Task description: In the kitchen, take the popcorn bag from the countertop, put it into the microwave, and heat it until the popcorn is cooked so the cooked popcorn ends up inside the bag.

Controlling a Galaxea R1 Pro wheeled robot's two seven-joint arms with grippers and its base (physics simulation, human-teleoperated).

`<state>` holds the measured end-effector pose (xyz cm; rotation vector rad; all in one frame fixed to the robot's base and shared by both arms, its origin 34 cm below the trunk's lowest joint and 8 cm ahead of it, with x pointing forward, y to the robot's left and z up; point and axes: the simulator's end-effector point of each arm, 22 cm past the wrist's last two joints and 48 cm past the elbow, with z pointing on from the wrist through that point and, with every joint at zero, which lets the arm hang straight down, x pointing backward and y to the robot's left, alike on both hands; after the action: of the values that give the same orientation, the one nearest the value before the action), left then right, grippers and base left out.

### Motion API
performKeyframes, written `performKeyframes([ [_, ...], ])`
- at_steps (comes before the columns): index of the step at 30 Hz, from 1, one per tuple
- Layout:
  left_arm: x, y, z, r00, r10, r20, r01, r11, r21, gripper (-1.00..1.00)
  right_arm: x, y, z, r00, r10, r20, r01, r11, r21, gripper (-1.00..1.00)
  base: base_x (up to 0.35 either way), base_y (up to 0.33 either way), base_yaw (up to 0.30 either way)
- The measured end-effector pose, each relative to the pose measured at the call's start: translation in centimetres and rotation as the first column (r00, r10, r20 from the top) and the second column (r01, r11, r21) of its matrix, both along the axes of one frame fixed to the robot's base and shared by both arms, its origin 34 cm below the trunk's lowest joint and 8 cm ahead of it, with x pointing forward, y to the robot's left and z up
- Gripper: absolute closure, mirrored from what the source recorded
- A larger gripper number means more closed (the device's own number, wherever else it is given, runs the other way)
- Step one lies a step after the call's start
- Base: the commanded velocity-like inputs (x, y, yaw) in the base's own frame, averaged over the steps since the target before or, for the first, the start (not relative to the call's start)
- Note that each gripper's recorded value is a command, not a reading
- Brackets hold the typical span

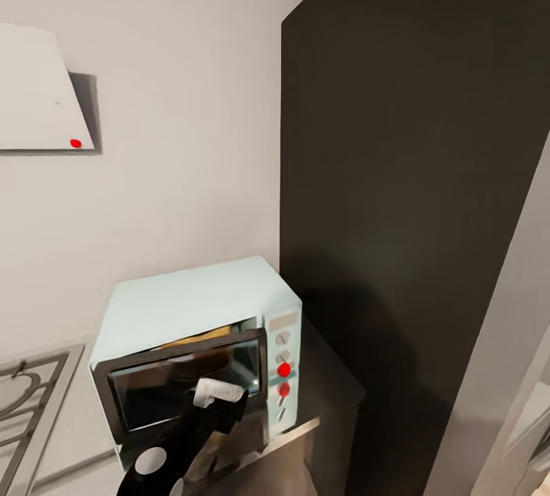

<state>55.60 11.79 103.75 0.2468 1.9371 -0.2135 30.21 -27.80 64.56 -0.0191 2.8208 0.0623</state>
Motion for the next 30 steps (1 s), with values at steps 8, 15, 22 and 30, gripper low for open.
performKeyframes([
  [8, 0.01, 0.00, -0.01, 1.000, 0.000, 0.000, 0.000, 1.000, 0.000, -1.00, 0.01, 0.00, 0.00, 1.000, 0.000, 0.001, 0.000, 1.000, 0.000, -1.00, 0.073, 0.000, 0.000],
  [15, 0.01, 0.00, 0.00, 1.000, 0.000, 0.000, 0.000, 1.000, 0.000, -1.00, 0.03, 0.00, 0.01, 1.000, 0.000, 0.001, 0.000, 1.000, 0.000, -1.00, 0.090, 0.000, 0.000],
  [22, -0.67, -0.94, -0.46, 1.000, -0.022, -0.012, 0.022, 1.000, -0.012, -1.00, 0.01, 0.00, 0.00, 1.000, 0.000, 0.000, 0.000, 1.000, 0.000, -1.00, 0.071, 0.000, 0.000],
  [30, 0.10, 0.01, -0.06, 1.000, 0.000, 0.000, 0.000, 1.000, 0.000, -1.00, 0.04, 0.00, -0.04, 1.000, 0.000, -0.001, 0.000, 1.000, 0.000, -1.00, -0.157, 0.000, 0.000],
])
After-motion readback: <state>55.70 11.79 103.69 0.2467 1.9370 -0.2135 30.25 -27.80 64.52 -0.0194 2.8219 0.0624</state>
